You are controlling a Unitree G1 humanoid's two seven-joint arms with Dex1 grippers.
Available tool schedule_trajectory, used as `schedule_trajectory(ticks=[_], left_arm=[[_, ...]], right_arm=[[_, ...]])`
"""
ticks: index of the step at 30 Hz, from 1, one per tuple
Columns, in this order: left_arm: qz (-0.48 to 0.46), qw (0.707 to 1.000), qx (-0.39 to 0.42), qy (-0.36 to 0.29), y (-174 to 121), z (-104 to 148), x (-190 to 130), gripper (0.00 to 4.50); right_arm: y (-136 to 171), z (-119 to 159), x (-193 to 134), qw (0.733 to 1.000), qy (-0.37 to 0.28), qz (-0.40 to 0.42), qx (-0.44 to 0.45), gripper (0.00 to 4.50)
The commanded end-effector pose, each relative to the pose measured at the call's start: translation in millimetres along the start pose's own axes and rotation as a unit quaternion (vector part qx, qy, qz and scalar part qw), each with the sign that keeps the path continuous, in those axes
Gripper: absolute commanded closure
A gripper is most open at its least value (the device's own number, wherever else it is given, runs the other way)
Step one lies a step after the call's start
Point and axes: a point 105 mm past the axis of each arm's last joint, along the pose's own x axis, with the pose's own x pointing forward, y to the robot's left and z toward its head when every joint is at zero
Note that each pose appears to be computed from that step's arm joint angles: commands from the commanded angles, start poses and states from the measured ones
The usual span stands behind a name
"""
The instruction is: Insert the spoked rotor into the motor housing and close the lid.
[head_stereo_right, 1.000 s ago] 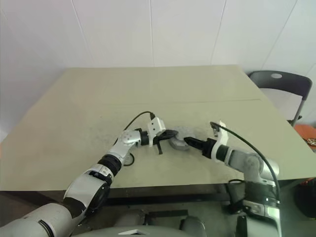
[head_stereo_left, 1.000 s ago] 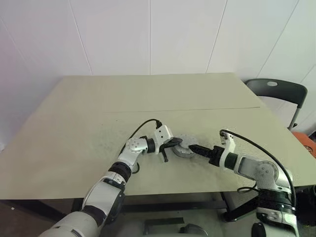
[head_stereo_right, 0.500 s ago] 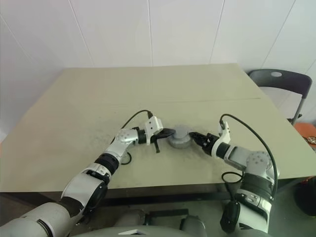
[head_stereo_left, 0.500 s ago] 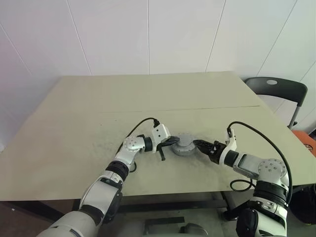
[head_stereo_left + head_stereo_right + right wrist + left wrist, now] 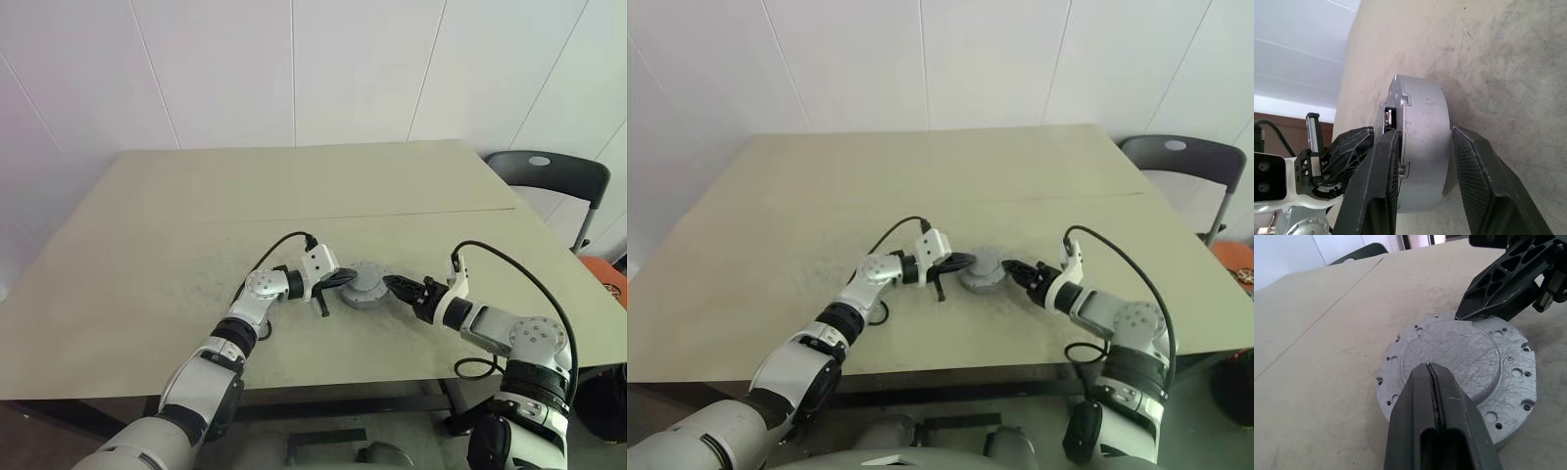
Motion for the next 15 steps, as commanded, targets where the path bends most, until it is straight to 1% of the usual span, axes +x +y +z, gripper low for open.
schedule_trajectory(ticks=[1,4,6,9,11,14,15], left_arm=[[0.048,0.996,-0.061,-0.038,14.2,11.7,4.5,4.5],[0.084,0.991,-0.087,-0.064,28.9,22.9,3.6,4.5],[0.11,0.985,-0.111,-0.073,38.3,25.3,1.8,4.5],[0.144,0.971,-0.172,-0.079,51.1,22.2,-2.5,4.5],[0.157,0.961,-0.207,-0.093,56.2,22.1,-6.1,4.5],[0.185,0.935,-0.275,-0.129,67.5,23.3,-14.4,4.5],[0.205,0.92,-0.304,-0.14,73.7,21.5,-19.1,4.5]], right_arm=[[-8.1,-10.4,4.5,1.0,0.016,-0.019,0.003,3.18],[-11.4,-10.0,4.1,0.999,0.014,-0.029,-0.006,3.18],[-12.5,-7.6,3.8,1.0,0.008,-0.027,-0.004,3.18],[-7.5,4.7,3.1,0.999,-0.029,0.0,0.013,3.18],[-11.8,11.6,4.4,0.998,-0.056,-0.012,0.014,3.18],[-15.9,16.6,7.7,0.996,-0.082,-0.024,0.017,3.18],[-15.0,18.8,9.1,0.995,-0.094,-0.022,0.021,3.18]])
